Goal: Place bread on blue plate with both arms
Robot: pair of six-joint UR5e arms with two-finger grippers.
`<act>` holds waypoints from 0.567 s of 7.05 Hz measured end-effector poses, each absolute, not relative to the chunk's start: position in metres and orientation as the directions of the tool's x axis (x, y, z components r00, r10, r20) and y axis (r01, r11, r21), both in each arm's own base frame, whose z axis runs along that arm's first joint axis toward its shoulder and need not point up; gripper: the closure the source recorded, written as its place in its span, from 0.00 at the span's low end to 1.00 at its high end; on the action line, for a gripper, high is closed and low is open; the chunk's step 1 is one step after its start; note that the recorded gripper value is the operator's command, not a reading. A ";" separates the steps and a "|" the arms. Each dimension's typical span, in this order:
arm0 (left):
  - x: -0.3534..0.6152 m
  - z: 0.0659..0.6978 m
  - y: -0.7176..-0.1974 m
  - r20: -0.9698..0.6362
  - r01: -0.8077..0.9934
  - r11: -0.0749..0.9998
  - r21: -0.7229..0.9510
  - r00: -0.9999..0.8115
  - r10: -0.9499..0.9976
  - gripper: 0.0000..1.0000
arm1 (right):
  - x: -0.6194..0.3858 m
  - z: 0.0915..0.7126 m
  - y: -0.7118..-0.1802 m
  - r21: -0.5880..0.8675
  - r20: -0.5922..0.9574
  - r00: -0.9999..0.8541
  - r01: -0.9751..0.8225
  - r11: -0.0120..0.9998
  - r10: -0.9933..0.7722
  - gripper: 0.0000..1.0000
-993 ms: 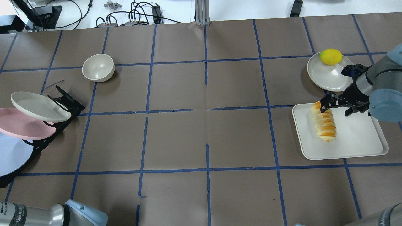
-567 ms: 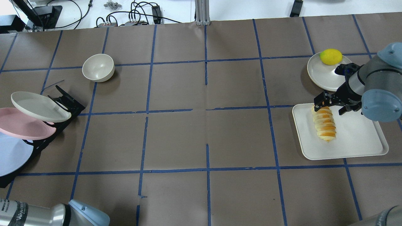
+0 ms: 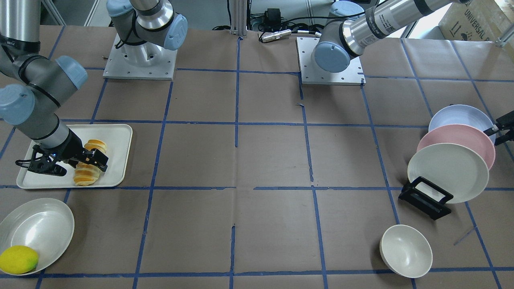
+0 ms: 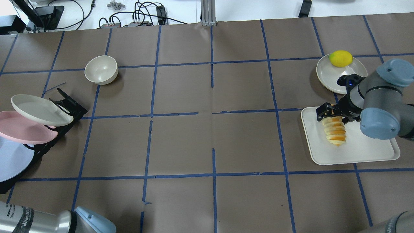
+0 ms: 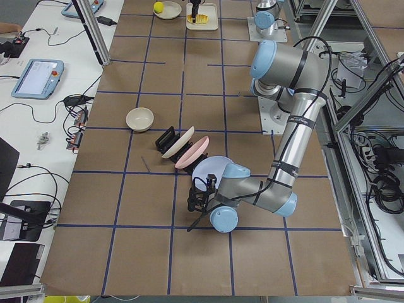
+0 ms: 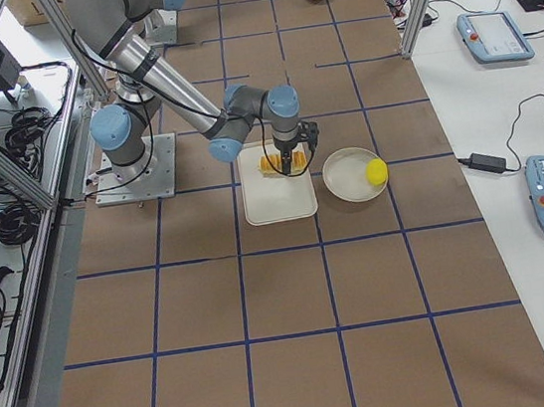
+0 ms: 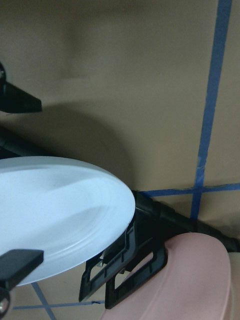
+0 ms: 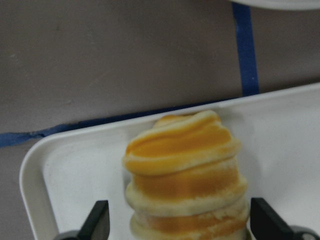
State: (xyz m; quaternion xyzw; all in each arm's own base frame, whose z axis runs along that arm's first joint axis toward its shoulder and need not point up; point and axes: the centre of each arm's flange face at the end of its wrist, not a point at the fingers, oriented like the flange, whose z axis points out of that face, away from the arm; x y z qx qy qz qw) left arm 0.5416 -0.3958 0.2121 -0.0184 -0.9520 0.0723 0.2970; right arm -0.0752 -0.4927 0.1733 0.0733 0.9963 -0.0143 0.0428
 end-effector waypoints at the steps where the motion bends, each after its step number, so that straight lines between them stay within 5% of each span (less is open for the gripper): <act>1: 0.542 0.213 -0.396 0.562 -0.007 0.989 -0.150 -0.824 0.080 0.88 | -0.076 0.171 -0.493 -0.023 -0.087 -0.986 0.146 0.989 0.143 0.74; 2: 0.542 0.213 -0.397 0.561 -0.004 0.988 -0.151 -0.824 0.082 0.93 | -0.076 0.171 -0.494 -0.027 -0.085 -0.986 0.144 0.989 0.141 0.90; 4: 0.544 0.215 -0.397 0.557 0.000 0.988 -0.156 -0.826 0.088 0.96 | -0.076 0.173 -0.494 -0.032 -0.085 -0.987 0.141 0.989 0.138 0.93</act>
